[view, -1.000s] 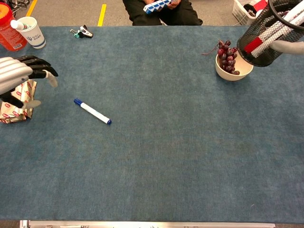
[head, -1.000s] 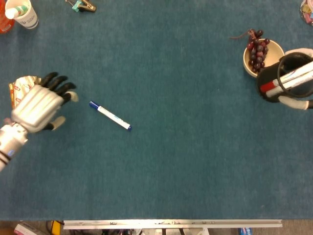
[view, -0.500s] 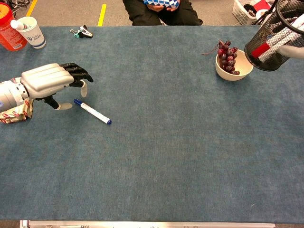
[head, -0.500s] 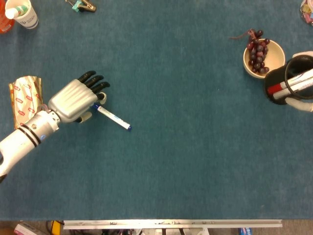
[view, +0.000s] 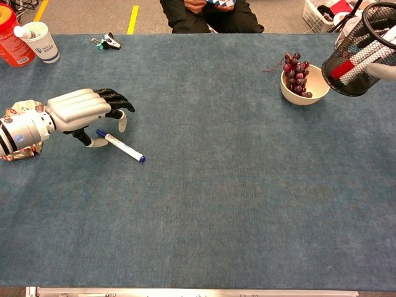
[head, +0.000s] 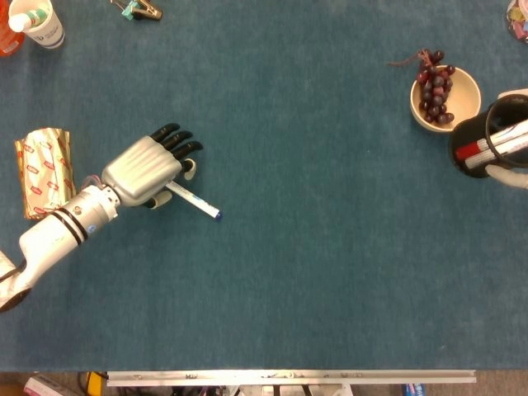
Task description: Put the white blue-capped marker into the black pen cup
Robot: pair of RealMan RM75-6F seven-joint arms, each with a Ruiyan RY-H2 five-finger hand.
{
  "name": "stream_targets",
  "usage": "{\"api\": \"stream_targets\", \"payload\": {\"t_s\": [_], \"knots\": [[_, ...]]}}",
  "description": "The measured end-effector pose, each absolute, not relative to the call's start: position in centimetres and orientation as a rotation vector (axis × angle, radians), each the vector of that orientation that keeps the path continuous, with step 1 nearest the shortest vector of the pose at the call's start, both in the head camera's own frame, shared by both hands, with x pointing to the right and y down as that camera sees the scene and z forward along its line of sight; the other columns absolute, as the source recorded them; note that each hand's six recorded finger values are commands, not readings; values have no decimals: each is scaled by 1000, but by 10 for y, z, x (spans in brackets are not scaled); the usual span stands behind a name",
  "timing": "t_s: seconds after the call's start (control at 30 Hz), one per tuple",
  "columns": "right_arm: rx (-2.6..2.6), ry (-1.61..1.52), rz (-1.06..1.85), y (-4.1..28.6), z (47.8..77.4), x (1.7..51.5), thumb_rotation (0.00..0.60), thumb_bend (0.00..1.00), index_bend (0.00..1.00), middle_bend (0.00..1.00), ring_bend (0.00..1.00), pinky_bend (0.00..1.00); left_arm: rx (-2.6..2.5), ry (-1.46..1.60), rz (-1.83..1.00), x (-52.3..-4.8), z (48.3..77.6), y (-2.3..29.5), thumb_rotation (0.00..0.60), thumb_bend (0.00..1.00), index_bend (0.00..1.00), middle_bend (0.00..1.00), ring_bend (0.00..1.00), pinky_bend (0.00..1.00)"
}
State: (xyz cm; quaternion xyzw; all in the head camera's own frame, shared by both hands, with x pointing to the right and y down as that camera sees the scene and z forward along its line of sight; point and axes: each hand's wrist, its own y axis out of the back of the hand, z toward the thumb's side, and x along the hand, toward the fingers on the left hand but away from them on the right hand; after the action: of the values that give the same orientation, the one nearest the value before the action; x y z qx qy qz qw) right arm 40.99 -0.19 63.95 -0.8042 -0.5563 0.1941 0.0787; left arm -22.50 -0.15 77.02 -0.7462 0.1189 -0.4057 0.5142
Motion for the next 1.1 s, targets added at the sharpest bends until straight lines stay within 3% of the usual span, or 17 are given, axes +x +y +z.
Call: {"api": "stream_targets", "payload": {"t_s": [0.7, 1.1], "knots": [[-2409, -1689, 581, 2, 639, 426, 600, 347, 432, 434, 357, 358, -1847, 275, -922, -182, 778, 23, 600, 282, 441, 154, 96, 109], [-2397, -1720, 579, 2, 640, 432, 600, 347, 432, 434, 357, 358, -1847, 269, -947, -182, 787, 23, 600, 282, 482, 157, 96, 108]]}}
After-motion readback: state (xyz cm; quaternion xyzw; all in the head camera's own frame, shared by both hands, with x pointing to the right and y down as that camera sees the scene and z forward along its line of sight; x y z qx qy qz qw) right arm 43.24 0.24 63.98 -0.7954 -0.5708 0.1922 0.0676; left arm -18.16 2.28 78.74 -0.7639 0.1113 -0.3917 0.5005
